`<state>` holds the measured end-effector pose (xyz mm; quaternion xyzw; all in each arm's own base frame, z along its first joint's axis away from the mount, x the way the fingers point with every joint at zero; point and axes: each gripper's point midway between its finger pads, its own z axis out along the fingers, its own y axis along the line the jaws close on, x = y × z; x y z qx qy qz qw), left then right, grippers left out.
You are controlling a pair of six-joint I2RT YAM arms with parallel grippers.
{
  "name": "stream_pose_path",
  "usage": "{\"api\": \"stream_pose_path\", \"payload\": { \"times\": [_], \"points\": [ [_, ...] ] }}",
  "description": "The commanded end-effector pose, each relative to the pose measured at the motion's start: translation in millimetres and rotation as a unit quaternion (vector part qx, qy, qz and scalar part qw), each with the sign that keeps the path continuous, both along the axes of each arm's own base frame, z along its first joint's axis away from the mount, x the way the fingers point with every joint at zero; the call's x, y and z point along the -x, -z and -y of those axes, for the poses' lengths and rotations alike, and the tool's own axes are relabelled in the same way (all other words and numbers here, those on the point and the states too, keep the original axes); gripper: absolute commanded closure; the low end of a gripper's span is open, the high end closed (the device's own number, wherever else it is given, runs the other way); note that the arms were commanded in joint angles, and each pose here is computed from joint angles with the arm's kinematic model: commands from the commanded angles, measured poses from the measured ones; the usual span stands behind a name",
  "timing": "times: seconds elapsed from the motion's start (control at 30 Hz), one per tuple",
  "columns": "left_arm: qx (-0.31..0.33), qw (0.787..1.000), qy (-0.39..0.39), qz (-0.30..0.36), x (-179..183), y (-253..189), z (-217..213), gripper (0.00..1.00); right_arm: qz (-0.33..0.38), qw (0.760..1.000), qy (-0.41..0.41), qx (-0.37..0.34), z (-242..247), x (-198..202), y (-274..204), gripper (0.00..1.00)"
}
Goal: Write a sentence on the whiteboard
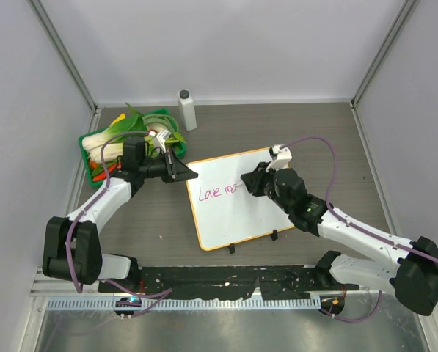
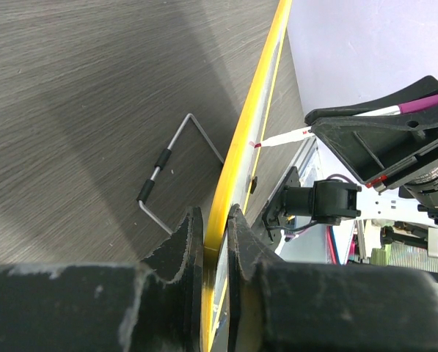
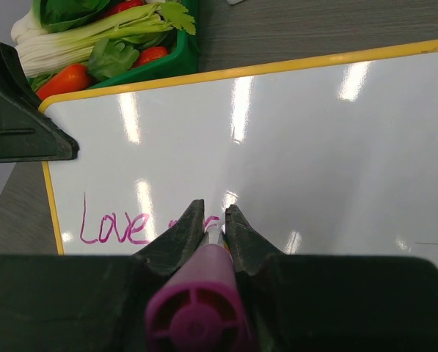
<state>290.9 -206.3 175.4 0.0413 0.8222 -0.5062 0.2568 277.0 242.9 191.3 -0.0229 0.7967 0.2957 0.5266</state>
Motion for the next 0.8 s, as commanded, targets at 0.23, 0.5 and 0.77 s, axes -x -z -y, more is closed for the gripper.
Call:
{"api": "stream_pose_path", "payload": {
  "times": [0.23,0.5,0.77],
  "points": [
    [-0.075,0.996,-0.041,-0.007,-9,31,-15,1.00,0.002,1.000,0.008,0.029,5,-3,3,0.99],
    [-0.074,0.996,-0.040,-0.009,-9,31,-14,1.00,-0.020,0.999,-0.009,0.036,4,4,18,0.99],
    [-0.074,0.997,-0.036,-0.008,-7,31,-12,1.00,-0.030,0.999,-0.015,0.041,6,9,26,0.99]
  ]
}}
